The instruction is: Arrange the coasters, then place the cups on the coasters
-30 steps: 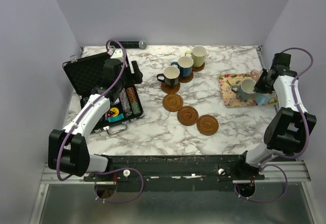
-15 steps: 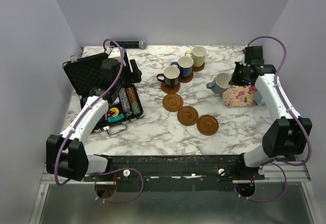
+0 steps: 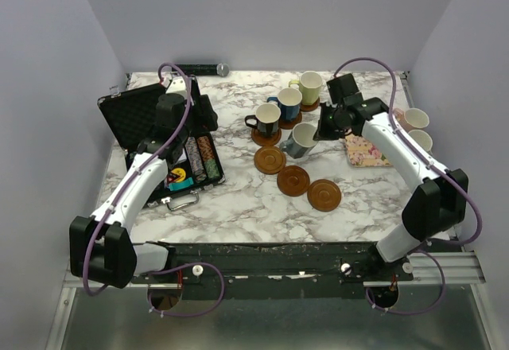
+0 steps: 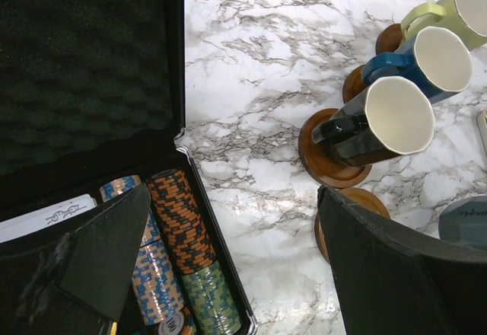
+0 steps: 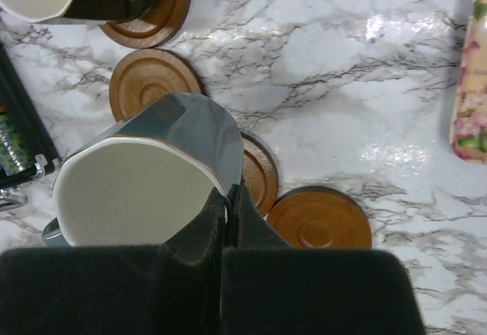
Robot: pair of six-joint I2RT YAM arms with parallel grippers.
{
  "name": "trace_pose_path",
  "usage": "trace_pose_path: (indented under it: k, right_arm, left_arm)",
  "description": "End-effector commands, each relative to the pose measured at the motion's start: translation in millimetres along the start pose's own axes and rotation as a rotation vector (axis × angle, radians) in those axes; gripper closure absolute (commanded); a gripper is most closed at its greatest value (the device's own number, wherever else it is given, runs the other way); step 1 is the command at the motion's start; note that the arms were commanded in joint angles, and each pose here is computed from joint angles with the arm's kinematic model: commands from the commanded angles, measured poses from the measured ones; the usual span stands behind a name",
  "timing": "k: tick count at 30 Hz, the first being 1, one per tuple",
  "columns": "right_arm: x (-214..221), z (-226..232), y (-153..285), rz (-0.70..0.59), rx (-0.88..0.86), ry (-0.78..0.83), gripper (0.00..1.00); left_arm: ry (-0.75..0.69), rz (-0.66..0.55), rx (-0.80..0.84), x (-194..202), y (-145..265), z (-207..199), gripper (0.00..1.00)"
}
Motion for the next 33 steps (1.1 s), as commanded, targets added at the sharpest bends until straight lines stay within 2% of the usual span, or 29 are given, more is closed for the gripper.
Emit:
trace_pose_path:
  k: [1,16,33]
  right_arm:
    - [-9.9,35.3,2.1,-0.044,-0.057,-0.032,0.99]
    - [-6.0,86.4,-48.0,0.046,-0.069,0.040,0.99]
    - [14.9,86.7,-64.3,0.084,0.000,0.055,0.99]
  left_arm:
    - [-0.022,-0.008,-0.038,1.2,12.5,7.8,0.01]
    - [0.055,-0.027,-0.039,9.7,14.8,7.6,0.01]
    - [0.053,-0.006,-0.034,19.3,16.8,9.5,0.01]
Point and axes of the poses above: each gripper's point midway between its finger pads, its own y axis back along the fingers, its own z axis along the line the jaws close on, x = y × z, the point moved 6 cm from there along y, back along the fingers, and after that the axes turned 3 degrees about -y, right-handed, at the moved point
